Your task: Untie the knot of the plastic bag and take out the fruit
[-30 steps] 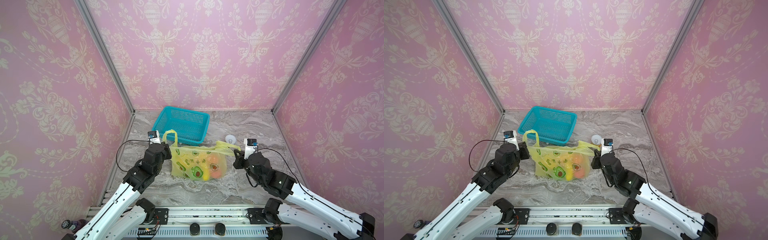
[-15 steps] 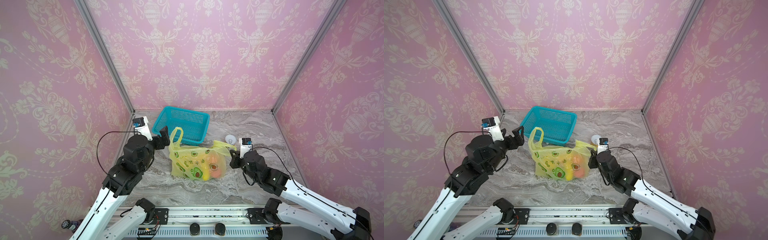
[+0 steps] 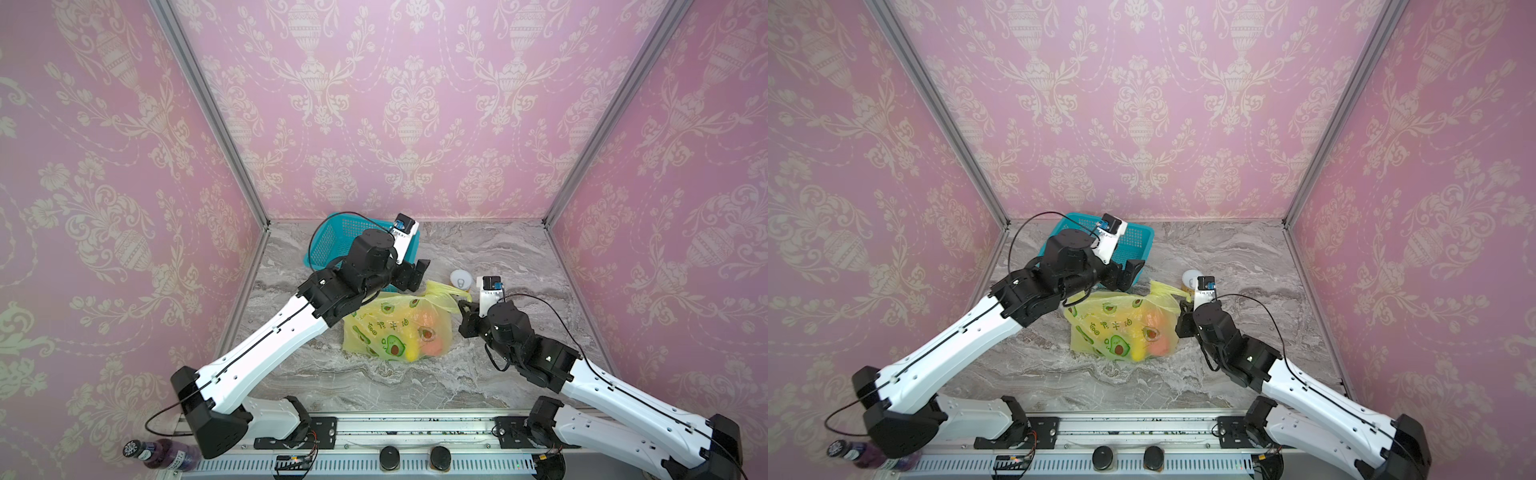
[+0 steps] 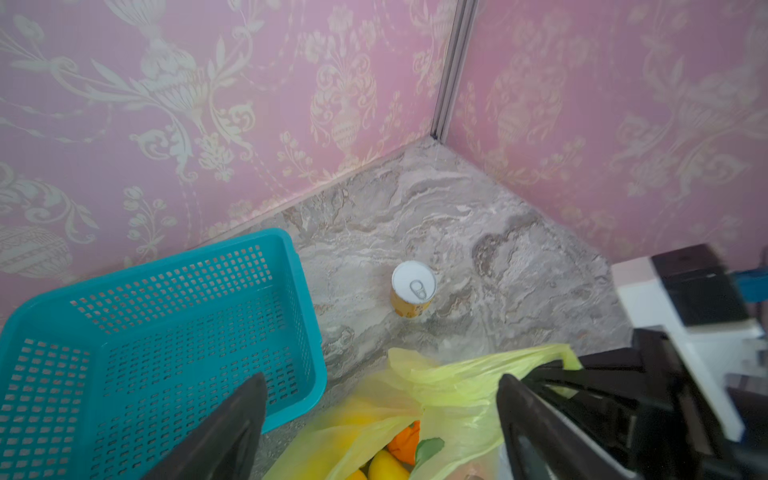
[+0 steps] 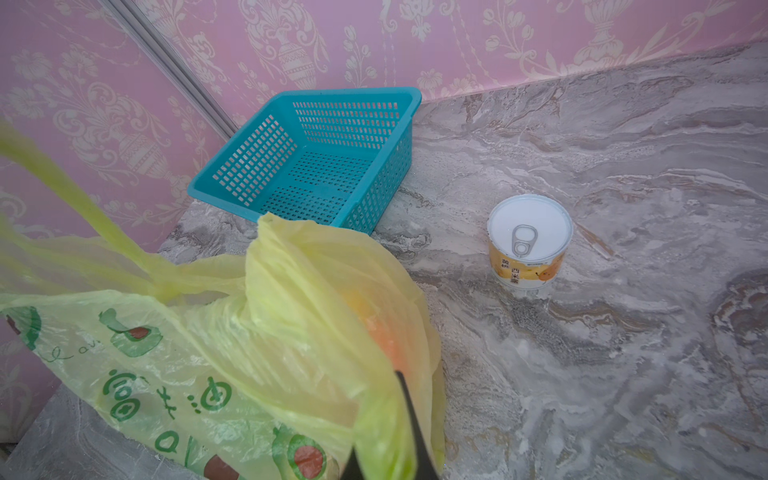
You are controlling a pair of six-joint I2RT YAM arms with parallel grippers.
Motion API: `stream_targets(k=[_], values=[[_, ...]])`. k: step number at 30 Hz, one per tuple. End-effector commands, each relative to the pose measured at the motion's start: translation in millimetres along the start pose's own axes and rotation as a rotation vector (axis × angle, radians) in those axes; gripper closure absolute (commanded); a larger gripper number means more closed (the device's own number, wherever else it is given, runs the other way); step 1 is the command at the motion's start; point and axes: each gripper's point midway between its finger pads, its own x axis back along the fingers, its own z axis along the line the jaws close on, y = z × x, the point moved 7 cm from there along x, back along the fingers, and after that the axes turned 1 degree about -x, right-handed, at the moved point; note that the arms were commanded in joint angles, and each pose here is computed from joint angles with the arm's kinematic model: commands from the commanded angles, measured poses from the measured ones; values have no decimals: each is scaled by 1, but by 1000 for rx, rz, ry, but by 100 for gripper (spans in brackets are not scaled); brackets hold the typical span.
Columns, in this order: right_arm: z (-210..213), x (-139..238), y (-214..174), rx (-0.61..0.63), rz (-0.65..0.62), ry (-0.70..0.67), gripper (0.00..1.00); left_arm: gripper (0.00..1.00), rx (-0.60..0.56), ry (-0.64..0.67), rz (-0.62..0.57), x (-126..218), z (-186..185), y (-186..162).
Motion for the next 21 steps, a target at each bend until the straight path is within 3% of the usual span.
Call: stream_targets(k=[1,6,15,21], values=[[-5,1,-1,-10,-22,-11,100,9,-176,8,42,-3,2,-14],[-4,2,0,-9,-25,-3,100,3,-324,30,154,-16,6,-44],[3,2,-4,7,-12,90,100,1,-471,253,388,-56,30,-73],[-1,5,-10,21,-17,90,100,1,-502,154,477,-65,22,-91]])
